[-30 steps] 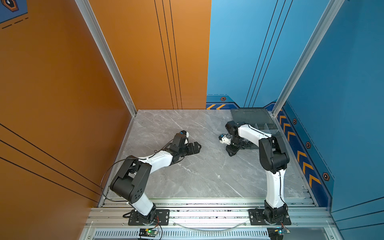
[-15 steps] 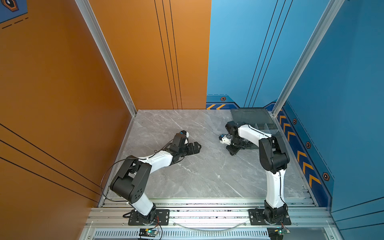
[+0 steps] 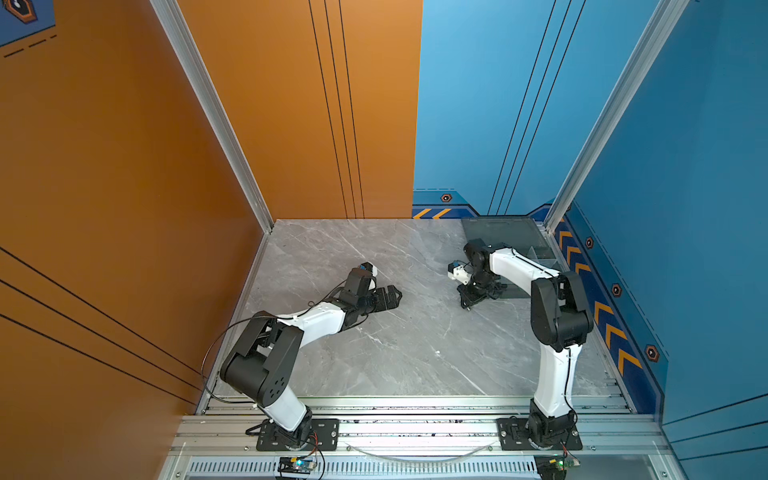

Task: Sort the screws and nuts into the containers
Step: 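Lift and carry the silver bolt with the right gripper to the box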

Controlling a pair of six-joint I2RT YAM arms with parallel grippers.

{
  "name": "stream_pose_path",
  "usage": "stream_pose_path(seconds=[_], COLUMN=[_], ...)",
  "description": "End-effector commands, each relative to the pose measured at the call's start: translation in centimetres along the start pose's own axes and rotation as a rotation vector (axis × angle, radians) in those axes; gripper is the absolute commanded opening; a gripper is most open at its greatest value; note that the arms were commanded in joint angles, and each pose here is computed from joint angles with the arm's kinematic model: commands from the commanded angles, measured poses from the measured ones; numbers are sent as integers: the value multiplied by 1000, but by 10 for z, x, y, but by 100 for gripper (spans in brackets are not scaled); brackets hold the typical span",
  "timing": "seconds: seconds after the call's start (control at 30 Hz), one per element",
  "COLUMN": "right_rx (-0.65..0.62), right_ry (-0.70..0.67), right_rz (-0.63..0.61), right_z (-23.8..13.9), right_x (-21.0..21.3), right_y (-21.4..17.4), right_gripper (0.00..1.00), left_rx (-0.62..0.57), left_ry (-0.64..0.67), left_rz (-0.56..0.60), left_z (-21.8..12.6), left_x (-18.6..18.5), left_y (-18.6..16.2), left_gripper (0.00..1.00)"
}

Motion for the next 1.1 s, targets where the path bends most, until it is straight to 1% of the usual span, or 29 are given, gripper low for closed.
stream_pose_path(seconds=[0.0, 0.1, 0.23, 0.3, 0.37, 0.47, 0.53, 0.63, 0.77, 1.07], right_rx=[-237, -344, -439, -485, -536, -636, -674, -703, -742, -809], right_ry=[19, -3, -64, -87, -117, -135, -140, -117, -75, -88], right_rz=[162, 315, 537, 694, 907, 1151, 1259, 1344, 1404, 1515], right_z=[-50, -77, -108, -120, -128, -131, -130, -127, -124, -115], right_x=[-9, -29, -54, -70, -91, -113, -123, -133, -146, -173], right_y=[9, -1, -27, -47, -75, -117, -137, -153, -159, -163], right_gripper=[0, 0, 0, 0, 0, 0, 0, 0, 0, 0], left_rx=[-29, -31, -29, -32, -33, -31, -33, -31, -32, -35], left_ry=[1, 0, -1, -3, -11, -15, -16, -20, -19, -20], left_rz=[-7, -4, -5, -7, -4, -2, -1, -1, -2, -8], left_z=[-8, -9, -9, -9, -9, -10, -10, -10, -9, -10], left_x=[0, 0, 0, 0, -1, -2, -2, -2, 0, 1], left_y=[5, 6, 6, 8, 9, 9, 10, 11, 11, 11], left_gripper=[98, 98, 98, 98, 98, 98, 98, 98, 98, 98])
Point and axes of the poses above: each gripper's point midway between its finger pads, its own z axis out along the fingers, its own x axis along the line the jaws close on, y = z × x, the point moved 7 cm from there along -z, back along the fingers, and after that the axes turned 12 degrees about -z, right-handed, at the moved point
